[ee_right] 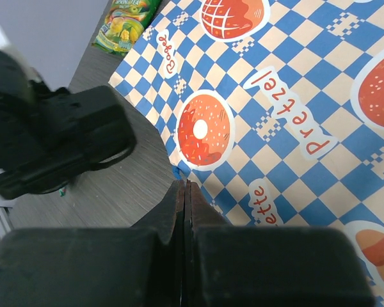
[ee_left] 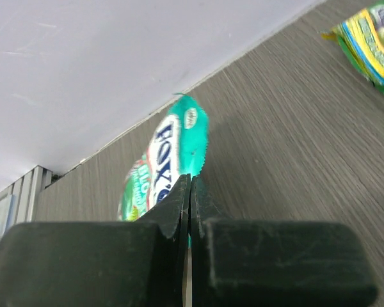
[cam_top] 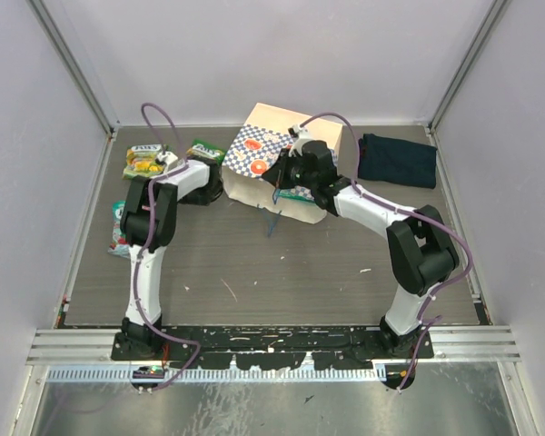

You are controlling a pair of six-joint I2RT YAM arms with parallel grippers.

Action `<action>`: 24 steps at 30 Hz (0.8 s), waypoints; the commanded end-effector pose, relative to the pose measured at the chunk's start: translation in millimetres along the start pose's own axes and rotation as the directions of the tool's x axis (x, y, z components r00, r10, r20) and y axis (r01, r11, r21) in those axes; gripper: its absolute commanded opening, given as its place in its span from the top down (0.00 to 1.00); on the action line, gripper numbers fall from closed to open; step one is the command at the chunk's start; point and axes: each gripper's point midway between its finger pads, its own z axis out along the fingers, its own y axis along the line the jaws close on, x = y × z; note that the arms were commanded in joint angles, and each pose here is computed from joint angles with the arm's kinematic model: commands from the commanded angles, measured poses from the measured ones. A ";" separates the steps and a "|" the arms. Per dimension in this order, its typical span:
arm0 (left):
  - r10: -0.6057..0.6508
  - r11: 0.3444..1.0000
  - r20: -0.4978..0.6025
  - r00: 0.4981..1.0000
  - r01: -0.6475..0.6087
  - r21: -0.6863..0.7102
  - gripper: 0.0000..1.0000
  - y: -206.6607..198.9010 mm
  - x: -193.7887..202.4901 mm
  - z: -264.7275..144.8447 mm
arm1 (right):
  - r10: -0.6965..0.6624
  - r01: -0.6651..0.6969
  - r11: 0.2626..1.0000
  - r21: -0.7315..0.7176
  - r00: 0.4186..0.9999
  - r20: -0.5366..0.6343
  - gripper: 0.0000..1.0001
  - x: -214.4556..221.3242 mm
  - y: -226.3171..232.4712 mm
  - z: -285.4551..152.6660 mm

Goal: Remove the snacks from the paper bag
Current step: Place the snack at the center of the board.

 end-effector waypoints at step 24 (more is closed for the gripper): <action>0.485 0.874 0.051 0.873 -0.480 -0.079 0.02 -49.7 -32.7 26.7 | -0.030 0.033 0.998 -0.047 0.997 0.075 0.99 -24.8 15.2 -4.2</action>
